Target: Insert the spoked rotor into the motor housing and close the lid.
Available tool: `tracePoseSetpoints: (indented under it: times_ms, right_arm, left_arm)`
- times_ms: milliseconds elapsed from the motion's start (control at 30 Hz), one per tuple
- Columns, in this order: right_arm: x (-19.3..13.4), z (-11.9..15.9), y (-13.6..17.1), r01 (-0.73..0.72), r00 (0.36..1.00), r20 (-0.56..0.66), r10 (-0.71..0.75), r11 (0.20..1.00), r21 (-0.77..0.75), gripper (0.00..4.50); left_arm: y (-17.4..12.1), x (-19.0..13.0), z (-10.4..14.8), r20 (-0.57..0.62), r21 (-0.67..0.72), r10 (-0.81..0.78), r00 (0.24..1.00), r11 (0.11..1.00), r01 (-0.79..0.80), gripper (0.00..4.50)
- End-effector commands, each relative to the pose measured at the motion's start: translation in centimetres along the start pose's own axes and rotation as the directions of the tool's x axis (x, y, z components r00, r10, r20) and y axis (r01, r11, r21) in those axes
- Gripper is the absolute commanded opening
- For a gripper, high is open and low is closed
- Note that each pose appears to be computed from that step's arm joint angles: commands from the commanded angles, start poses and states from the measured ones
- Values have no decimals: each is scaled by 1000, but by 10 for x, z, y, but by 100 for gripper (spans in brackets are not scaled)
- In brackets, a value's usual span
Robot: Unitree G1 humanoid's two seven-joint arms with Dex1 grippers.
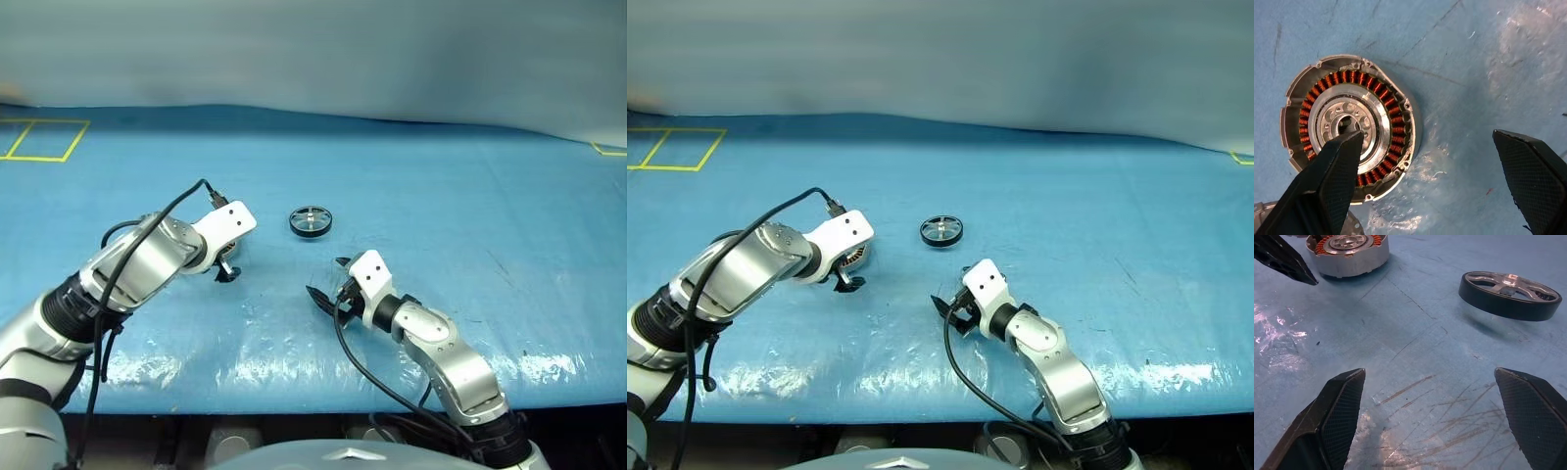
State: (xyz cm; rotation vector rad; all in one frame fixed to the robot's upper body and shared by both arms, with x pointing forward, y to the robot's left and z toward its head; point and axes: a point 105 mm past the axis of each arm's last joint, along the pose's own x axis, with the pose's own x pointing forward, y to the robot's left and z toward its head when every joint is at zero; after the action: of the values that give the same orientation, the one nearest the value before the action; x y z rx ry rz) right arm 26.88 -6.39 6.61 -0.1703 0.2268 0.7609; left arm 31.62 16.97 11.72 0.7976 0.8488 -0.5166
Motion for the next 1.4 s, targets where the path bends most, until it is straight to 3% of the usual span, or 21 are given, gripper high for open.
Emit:
tracePoseSetpoints:
  times_ms: [33, 433, 1100, 1400]
  right_arm:
    - [0, 11, 4, -19, 999, 41, 19, 1000, -11, 445]
    - [2, 10, 6, -42, 998, 39, 42, 999, -11, 445]
    - [0, 7, 6, -32, 999, 29, 33, 999, -11, 445]
    - [0, 5, 6, -29, 999, 24, 29, 1000, -6, 445]
  left_arm:
    - [18, -7, 4, -12, 7, 70, 998, 998, -70, 450]
    - [17, 9, 7, -90, 20, 19, 996, 1000, -17, 450]
    - [18, 8, 32, -48, 101, 24, 999, 995, -19, 450]
    - [12, 13, 24, -77, 101, 3, 997, 995, 5, 450]
